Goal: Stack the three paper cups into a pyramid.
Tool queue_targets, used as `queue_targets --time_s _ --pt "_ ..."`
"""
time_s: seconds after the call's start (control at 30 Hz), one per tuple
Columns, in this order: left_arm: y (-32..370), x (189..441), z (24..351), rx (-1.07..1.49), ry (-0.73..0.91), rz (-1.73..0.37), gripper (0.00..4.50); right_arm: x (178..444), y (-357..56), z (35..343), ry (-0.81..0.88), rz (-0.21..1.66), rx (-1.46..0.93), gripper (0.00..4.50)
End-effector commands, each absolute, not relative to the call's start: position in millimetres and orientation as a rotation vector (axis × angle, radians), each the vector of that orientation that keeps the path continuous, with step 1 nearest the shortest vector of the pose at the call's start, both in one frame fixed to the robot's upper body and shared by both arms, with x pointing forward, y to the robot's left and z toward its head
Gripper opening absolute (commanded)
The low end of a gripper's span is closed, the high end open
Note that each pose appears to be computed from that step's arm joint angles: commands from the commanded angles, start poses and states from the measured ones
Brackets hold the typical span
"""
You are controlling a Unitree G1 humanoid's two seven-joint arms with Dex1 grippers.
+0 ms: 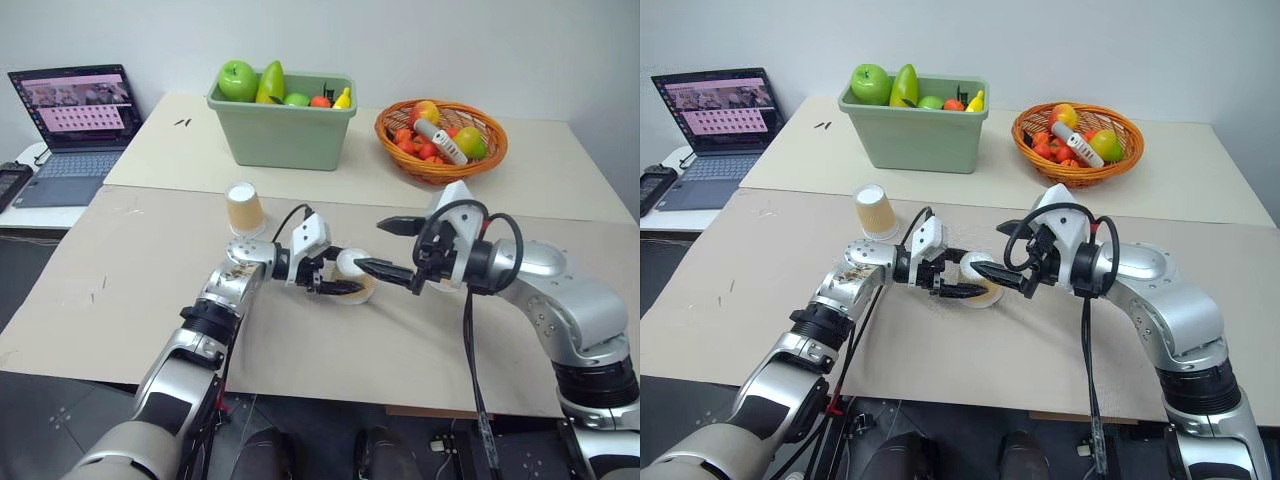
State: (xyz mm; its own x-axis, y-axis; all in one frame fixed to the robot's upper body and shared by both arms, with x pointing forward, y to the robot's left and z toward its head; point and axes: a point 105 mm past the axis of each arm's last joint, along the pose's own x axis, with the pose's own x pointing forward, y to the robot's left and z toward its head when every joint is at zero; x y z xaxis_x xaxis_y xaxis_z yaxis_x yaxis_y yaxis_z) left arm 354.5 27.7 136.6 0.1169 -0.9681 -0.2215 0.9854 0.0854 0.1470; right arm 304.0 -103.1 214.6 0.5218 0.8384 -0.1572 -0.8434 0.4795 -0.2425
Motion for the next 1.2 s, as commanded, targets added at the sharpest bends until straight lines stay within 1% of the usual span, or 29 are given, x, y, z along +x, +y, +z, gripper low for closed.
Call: queue_targets --time_s 0.03,0.2,0.33,0.4,0.47,0.57,0.6,0.63,0.7,0.73,0.77,0.83,0.9,1.03,1.2 --pt "28.7 353.2 157.2 0.312 -0.005 -1.455 4.48 299.2 -101.8 224.8 -0.033 1.031 -0.31 4.5" --pt "42.1 343.4 178.4 0.339 -0.047 -1.436 4.48 301.5 -99.2 223.6 -0.037 1.046 -0.297 4.5" --pt "67.2 322.0 191.5 0.376 -0.044 -1.409 4.48 304.6 -99.6 221.7 -0.035 1.046 -0.299 4.5" --pt "78.7 309.4 192.8 0.381 -0.026 -1.38 4.48 305.7 -100.3 220.2 -0.033 1.045 -0.302 4.5" --pt "89.5 300.1 190.9 0.378 -0.005 -1.323 4.48 307.0 -101.2 221.0 -0.037 1.044 -0.301 4.5" --pt "100.6 299.7 189.0 0.329 0.008 -1.177 4.48 309.4 -103.1 223.6 -0.045 1.039 -0.296 4.5" --pt "103.9 301.9 188.2 0.313 0.003 -1.115 4.48 309.9 -104.4 224.1 -0.046 1.036 -0.294 4.5" --pt "111.2 311.7 186.9 0.293 -0.007 -0.997 4.48 309.9 -106.5 224.1 -0.043 1.034 -0.291 4.5" --pt "120.5 321.9 185.2 0.271 -0.015 -0.861 4.48 309.6 -109.1 224.0 -0.041 1.031 -0.287 4.5" --pt "137.3 340.1 177.4 0.283 0.004 -0.681 4.48 309.6 -115.8 222.3 -0.029 1.014 -0.284 4.5" --pt "149.2 350.7 171.5 0.297 0.02 -0.561 4.48 309.6 -120.6 221.1 -0.021 1.002 -0.281 4.5" --pt "159.8 366.1 166.8 0.243 0.017 -0.395 4.48 309.4 -132.3 218.6 0.0 0.971 -0.278 4.5" --pt "153.6 372.0 162.6 0.225 0.018 -0.37 4.48 307.5 -142.0 218.2 0.011 0.944 -0.276 4.5" --pt "156.7 383.8 154.0 0.23 0.036 -0.342 4.48 298.9 -168.5 218.6 0.033 0.869 -0.26 4.5" --pt "156.9 397.9 154.6 0.293 0.03 -0.359 4.48 290.2 -194.5 205.9 0.091 0.788 -0.253 4.5"
